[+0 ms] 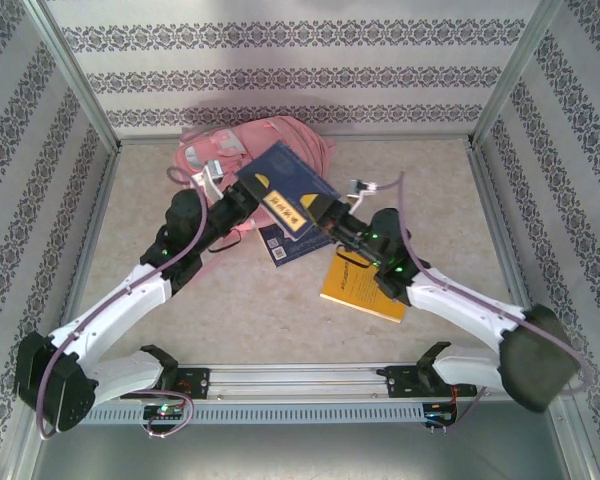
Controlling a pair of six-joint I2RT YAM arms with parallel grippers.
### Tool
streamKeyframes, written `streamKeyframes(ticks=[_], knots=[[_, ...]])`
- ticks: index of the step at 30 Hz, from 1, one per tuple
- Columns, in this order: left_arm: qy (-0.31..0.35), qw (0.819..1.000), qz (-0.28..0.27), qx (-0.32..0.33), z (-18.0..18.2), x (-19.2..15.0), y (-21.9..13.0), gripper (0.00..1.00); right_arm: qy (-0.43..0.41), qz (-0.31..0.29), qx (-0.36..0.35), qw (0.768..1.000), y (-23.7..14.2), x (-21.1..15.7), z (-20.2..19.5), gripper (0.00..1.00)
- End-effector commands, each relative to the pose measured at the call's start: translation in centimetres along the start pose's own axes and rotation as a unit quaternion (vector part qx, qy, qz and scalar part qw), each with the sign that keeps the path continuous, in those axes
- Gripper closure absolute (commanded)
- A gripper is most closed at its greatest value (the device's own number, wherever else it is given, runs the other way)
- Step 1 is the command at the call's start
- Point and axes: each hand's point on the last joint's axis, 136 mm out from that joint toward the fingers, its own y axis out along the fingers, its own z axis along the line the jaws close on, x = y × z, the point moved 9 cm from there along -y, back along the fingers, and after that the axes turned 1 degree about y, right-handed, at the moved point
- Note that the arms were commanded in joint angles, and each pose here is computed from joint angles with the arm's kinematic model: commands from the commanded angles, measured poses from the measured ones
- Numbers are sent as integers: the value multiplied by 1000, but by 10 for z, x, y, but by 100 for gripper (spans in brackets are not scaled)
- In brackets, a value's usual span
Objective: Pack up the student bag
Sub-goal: Pass the book, then open the student bag at the top-center of the table.
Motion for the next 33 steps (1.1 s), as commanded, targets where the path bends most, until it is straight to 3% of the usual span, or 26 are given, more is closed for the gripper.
streamKeyframes(ticks=[1, 3, 5, 12, 19, 26, 33], knots=[[100, 988, 63, 95, 1, 2, 15, 42, -58, -69, -95, 991, -32, 27, -8, 100], [125, 979, 87, 133, 1, 10, 34, 31, -88, -83, -140, 983, -49, 38, -9, 100], [134, 970, 107, 175, 5, 22, 58, 26, -113, -96, -180, 973, -66, 48, -9, 100], [53, 966, 153, 202, 41, 61, 146, 32, -130, -121, -234, 956, -102, 60, -19, 100], [36, 961, 167, 217, 83, 89, 221, 33, -125, -136, -236, 954, -122, 69, -24, 100], [-18, 965, 147, 217, 145, 104, 251, 37, -107, -137, -252, 952, -128, 77, -40, 100], [-48, 978, 154, 133, 161, 102, 276, 42, -103, -113, -252, 955, -118, 79, -50, 100]])
